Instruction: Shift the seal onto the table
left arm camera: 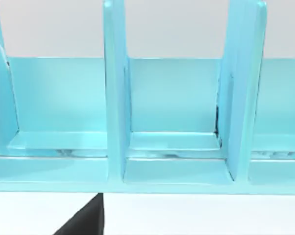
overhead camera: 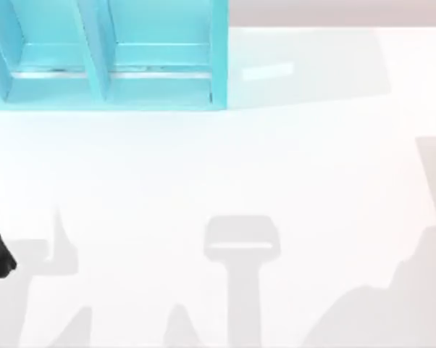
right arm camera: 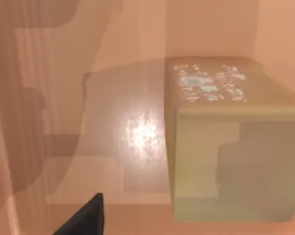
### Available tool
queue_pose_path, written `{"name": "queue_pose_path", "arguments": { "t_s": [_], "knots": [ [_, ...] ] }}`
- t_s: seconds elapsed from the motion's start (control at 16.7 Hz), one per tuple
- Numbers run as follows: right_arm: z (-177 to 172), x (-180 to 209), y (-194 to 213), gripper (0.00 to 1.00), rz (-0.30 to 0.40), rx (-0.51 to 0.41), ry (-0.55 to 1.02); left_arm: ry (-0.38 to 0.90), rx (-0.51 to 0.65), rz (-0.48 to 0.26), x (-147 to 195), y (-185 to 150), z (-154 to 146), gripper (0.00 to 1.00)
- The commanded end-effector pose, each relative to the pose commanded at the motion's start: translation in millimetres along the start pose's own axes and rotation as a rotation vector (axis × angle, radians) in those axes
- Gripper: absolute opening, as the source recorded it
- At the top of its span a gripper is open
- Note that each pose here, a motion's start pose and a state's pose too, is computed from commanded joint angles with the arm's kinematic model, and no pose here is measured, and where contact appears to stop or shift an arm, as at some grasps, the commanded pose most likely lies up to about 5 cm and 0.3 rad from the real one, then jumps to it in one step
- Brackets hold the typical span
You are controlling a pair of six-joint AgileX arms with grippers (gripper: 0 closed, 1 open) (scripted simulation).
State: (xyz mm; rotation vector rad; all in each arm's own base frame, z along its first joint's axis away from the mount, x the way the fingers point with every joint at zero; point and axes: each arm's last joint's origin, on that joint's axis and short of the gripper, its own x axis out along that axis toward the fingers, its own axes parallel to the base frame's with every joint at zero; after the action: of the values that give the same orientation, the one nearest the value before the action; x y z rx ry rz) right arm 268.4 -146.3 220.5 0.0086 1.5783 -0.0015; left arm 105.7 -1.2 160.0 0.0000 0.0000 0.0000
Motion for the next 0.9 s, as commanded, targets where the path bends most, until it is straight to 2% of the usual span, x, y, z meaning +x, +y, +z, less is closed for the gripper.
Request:
{"name": "queue_pose_path", "arguments": {
  "t_s": [0.42, 0.72, 0.9],
  "knots": [
    [0.0, 73.4, -0.8, 1.0, -0.007, -0.001, -0.013, 0.0, 0.0, 0.0, 0.0, 0.0, 0.0, 1.0],
    [-0.9, 78.3, -0.4, 1.0, -0.005, -0.001, -0.009, 0.0, 0.0, 0.0, 0.0, 0.0, 0.0, 1.0],
    [-0.9, 78.3, -0.4, 0.77, -0.005, -0.001, -0.009, 0.0, 0.0, 0.0, 0.0, 0.0, 0.0, 1.0]
  ]
}}
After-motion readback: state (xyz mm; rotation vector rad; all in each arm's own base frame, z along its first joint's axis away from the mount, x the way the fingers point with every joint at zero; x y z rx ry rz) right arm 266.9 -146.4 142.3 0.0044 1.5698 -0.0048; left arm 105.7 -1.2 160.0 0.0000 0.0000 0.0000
